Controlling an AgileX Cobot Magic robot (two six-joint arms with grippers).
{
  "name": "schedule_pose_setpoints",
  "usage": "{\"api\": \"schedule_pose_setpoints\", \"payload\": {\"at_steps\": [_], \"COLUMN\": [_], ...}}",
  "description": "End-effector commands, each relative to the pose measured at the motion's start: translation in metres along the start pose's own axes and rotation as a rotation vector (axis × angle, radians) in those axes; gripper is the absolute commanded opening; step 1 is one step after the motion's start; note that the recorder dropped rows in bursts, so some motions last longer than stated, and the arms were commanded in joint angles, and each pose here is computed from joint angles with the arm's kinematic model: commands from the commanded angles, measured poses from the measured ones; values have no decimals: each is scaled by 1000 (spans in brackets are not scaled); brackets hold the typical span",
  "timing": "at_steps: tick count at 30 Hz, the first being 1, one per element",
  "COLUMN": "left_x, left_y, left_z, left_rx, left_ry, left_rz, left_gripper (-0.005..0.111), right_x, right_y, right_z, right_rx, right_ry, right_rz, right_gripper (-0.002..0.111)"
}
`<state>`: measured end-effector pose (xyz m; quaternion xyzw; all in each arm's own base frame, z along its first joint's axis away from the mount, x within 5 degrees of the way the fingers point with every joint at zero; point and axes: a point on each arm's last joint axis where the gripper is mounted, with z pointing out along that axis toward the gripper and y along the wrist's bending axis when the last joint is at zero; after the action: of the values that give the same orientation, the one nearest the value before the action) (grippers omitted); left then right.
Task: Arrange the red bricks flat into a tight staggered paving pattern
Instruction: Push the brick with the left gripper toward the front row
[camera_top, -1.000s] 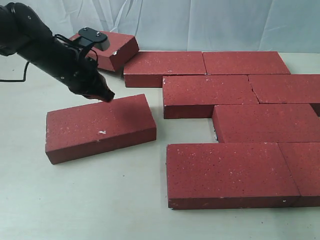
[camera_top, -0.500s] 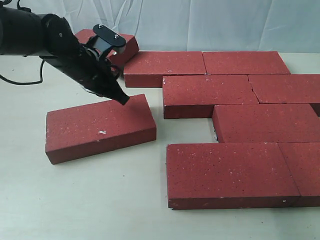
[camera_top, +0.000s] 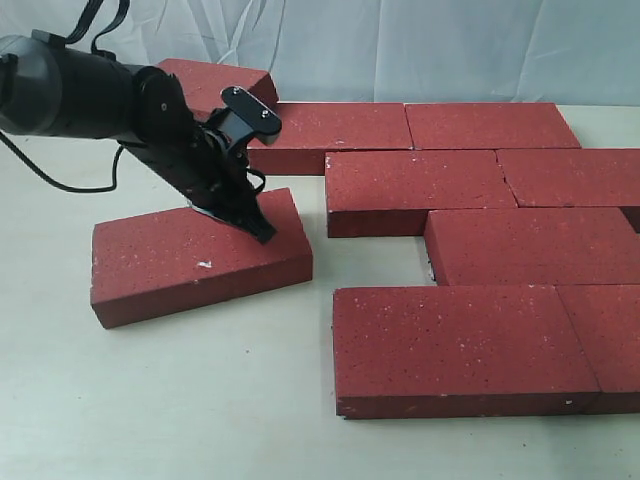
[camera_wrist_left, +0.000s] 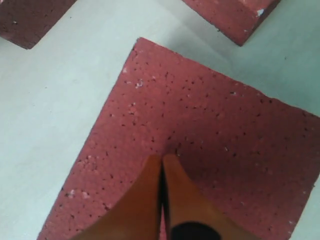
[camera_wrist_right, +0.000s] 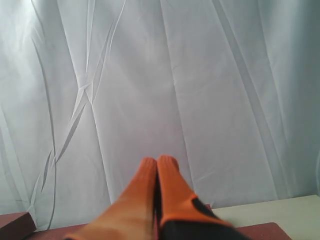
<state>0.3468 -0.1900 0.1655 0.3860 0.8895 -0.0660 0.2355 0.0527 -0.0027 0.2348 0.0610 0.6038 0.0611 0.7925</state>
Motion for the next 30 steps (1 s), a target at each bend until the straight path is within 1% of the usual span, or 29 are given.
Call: {"api": "schedule_pose_setpoints", "payload": {"at_steps": [1,18,25,30], "left_x": [-2,3,17,21], "left_y": [-4,-7,-11,-12], "left_z": [0,0,6,6], "left_rx": [0,27,36,56], "left_ry": [-4,47,82,118], "left_rz": [12,15,11,25], "left_gripper": [0,0,0,0], "right_x": [-3,-3,-3,-3], "right_y": [0,0,0,0], "right_z": [0,0,0,0], "right_rx": [1,1,1,1], "right_ry": [-14,-14,-14,-14], "right_rz": [0,0,0,0], "right_gripper": [-1,-1,-1,-1]}}
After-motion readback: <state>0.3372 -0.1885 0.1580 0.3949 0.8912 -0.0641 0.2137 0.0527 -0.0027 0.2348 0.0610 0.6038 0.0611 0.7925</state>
